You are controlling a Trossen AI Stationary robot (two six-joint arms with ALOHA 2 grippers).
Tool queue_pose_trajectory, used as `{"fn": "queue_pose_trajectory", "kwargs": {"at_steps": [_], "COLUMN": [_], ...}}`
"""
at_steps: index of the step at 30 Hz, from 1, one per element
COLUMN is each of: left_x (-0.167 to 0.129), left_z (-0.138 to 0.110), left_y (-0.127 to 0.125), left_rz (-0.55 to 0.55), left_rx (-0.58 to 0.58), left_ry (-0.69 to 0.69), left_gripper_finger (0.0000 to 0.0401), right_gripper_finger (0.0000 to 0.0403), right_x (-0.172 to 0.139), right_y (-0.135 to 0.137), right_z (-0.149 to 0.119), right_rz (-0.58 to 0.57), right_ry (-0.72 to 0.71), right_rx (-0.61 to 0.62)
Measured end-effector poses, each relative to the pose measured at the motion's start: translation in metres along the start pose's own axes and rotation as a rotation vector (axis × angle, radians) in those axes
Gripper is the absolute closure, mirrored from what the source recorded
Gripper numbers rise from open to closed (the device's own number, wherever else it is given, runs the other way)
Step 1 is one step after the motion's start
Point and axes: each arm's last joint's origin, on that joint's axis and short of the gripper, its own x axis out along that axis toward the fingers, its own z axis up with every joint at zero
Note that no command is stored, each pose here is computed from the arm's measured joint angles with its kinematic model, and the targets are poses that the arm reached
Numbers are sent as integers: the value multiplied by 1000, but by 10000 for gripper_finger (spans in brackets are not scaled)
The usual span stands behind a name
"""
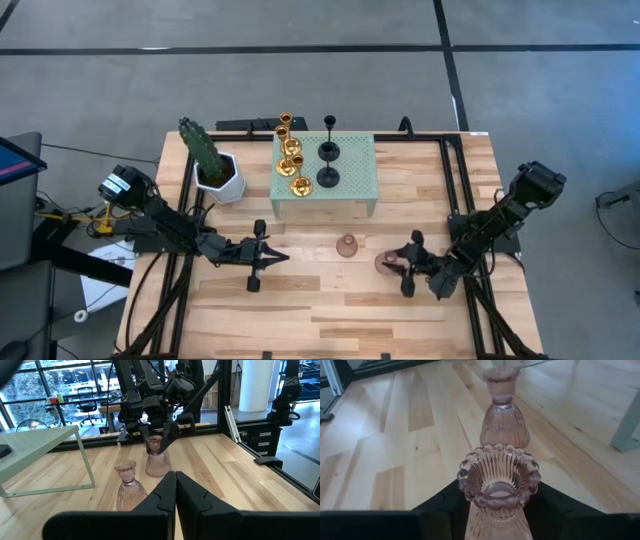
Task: Pick & Place candle stick holders
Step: Put the right violet candle holder on the shelf
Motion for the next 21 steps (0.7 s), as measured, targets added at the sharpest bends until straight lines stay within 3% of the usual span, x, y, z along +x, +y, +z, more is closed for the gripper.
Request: {"fn": "queue_pose_trajectory", "kwargs": {"at_steps": [3, 8, 21], "left_x": [0, 0, 0], "left_z": [0, 0, -1], "left_y": [0, 0, 0], "left_rz": [0, 0, -1], "left_rx": [0, 1, 4], "left_ry": [0, 2, 9], "left_gripper_finger": [395, 395, 394], "right_gripper_finger": [246, 278, 271], "right_x": [0, 3, 5], "right_y": [5, 11, 16], "right_z": [4, 11, 36], "right_rz": [8, 9, 4], "right_ry": [-9, -22, -77], "right_rx": [-23, -35, -30]}}
